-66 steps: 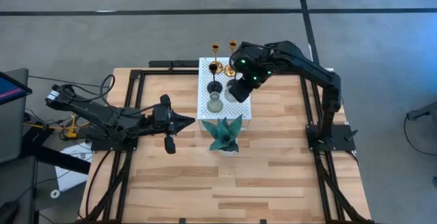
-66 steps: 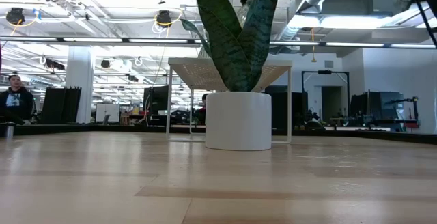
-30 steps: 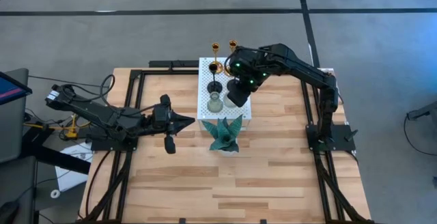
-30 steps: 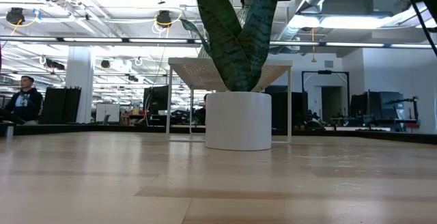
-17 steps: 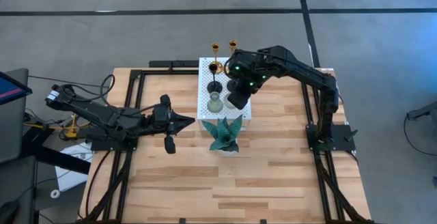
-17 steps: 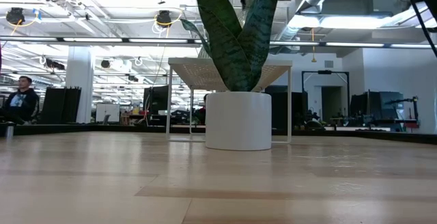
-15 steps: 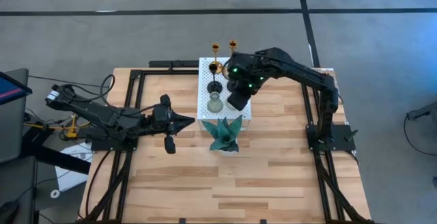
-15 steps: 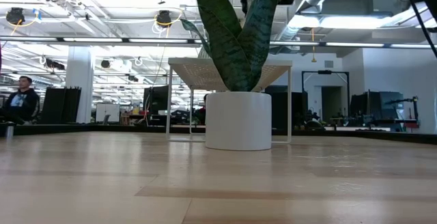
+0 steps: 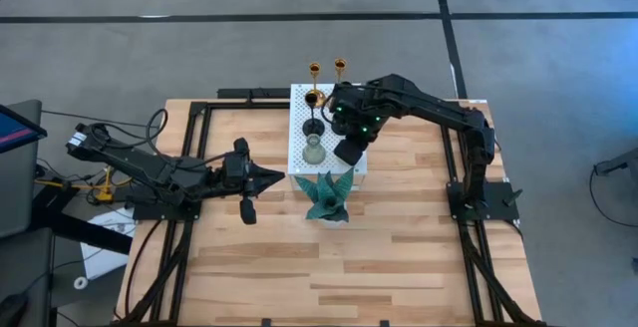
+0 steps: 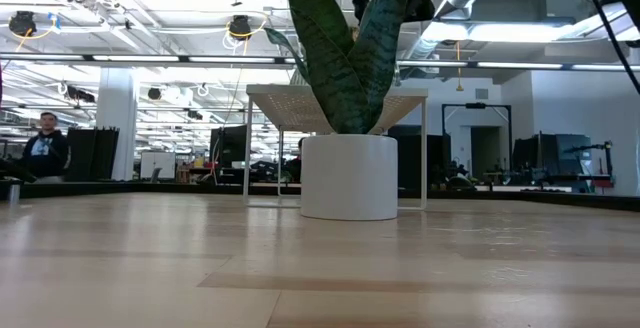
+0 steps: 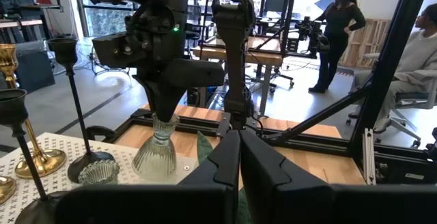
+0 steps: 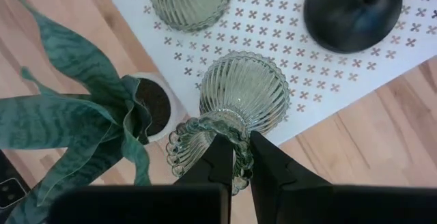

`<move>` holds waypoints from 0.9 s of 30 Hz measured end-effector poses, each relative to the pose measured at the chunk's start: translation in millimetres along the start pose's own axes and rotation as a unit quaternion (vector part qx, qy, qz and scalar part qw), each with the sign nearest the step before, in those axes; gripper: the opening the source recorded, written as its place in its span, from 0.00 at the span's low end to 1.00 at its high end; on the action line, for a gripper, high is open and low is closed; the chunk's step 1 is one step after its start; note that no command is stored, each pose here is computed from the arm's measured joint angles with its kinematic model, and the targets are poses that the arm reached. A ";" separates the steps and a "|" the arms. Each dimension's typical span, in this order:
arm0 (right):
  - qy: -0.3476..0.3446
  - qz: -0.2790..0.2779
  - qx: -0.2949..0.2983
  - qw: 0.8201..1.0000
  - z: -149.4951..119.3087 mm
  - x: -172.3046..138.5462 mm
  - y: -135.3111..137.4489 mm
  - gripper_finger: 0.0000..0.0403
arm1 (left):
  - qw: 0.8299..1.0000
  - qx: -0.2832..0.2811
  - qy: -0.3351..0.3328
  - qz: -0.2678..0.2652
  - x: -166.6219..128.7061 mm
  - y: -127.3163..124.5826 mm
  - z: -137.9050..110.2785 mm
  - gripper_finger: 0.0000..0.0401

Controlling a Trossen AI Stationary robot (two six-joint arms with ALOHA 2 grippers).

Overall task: Pick & Place candle stick holders
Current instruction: Put the transparent candle holder on the shelf aligned with the transparent candle holder

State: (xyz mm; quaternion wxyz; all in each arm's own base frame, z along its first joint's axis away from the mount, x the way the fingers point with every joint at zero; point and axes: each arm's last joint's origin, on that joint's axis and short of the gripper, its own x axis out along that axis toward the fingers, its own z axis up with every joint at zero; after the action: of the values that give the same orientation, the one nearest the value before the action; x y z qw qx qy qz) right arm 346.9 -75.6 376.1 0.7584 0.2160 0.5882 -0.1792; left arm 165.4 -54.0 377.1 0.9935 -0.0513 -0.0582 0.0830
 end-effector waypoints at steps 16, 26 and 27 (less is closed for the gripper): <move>-0.005 -0.003 0.003 1.000 5.2 11.3 -1.6 0.04 | 1.000 0.000 0.000 0.000 0.0 0.0 -0.1 0.03; -0.012 -0.003 0.006 1.000 7.6 11.8 -3.6 0.13 | 1.000 0.000 0.000 0.000 0.1 0.0 -0.1 0.03; -0.012 -0.003 0.006 1.000 7.6 11.8 -3.7 0.12 | 1.000 0.000 0.000 0.000 0.1 -0.1 -0.2 0.03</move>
State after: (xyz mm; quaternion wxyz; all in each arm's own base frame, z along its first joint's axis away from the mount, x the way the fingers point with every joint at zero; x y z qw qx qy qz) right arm 354.0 -83.1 365.9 0.7636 0.2168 0.5786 -0.1875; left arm 165.5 -54.1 376.9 0.9936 -0.0509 -0.0577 0.0828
